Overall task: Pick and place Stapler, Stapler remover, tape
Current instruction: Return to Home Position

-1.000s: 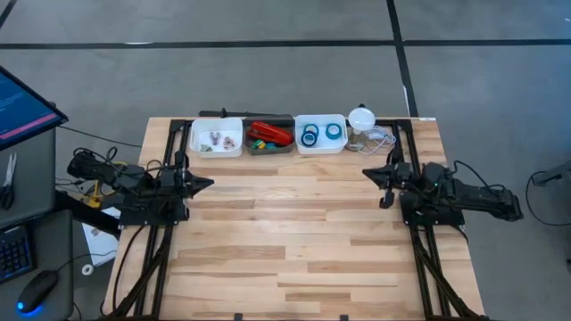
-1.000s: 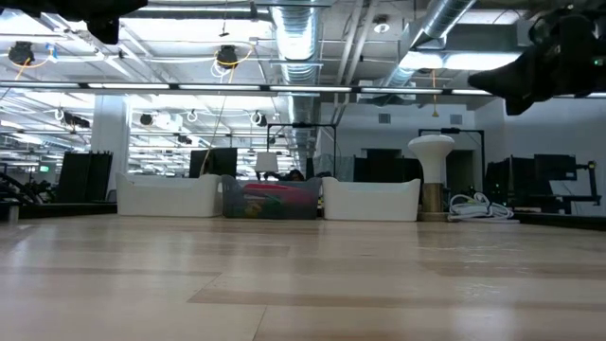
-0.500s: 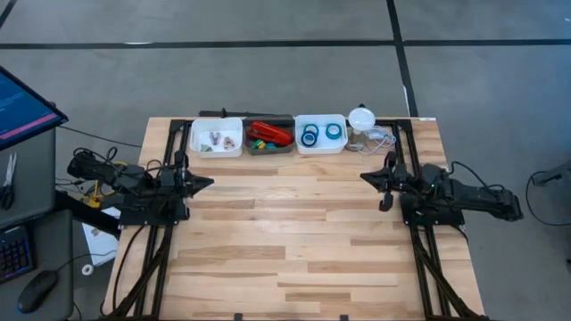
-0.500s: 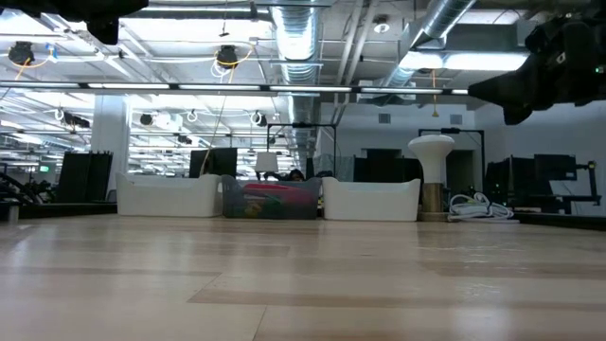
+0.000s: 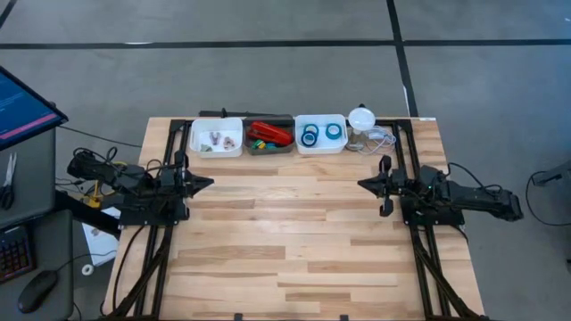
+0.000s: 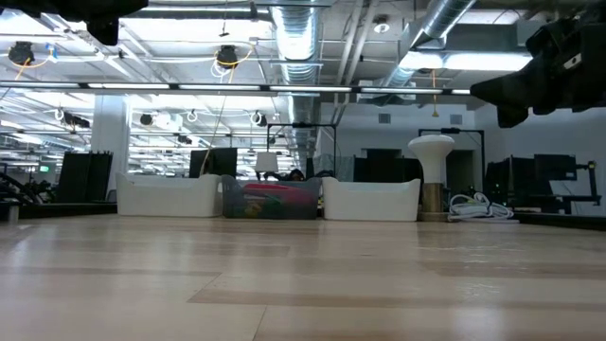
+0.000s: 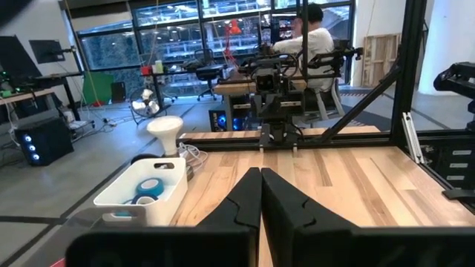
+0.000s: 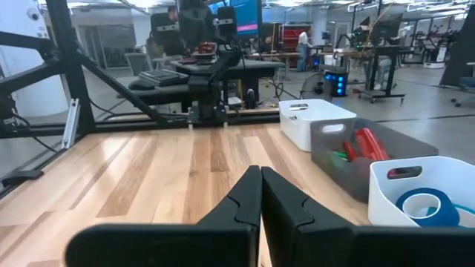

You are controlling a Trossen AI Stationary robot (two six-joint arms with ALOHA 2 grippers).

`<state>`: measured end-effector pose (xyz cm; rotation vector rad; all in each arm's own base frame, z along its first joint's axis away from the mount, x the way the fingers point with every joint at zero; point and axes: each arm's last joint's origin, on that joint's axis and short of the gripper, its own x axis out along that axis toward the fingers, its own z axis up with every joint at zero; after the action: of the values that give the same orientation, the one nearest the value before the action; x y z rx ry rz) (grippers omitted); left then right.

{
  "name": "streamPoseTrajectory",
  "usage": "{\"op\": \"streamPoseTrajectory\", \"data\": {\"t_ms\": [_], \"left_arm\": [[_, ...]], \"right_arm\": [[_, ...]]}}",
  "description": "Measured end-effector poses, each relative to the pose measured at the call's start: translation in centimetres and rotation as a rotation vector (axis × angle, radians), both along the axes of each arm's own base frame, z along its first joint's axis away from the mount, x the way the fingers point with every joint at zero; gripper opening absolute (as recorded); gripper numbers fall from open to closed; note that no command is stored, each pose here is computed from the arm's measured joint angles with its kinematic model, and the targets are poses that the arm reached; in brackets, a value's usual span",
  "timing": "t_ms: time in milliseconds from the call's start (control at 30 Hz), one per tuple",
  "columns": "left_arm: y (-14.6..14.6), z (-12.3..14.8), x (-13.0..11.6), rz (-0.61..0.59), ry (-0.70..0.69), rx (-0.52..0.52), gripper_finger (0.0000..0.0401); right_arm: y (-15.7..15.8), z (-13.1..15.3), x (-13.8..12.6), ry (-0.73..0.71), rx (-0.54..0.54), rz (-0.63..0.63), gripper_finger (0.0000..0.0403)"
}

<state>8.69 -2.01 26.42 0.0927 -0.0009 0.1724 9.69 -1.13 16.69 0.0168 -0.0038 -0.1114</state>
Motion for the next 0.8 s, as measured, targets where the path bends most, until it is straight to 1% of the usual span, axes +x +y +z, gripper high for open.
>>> {"op": "streamPoseTrajectory", "data": {"t_ms": [800], "left_arm": [[0.0,0.0,0.0,0.0,0.0,-0.002,0.0002]], "right_arm": [[-0.01,-0.05,0.02,0.005,0.003,-0.003,0.0]]}}
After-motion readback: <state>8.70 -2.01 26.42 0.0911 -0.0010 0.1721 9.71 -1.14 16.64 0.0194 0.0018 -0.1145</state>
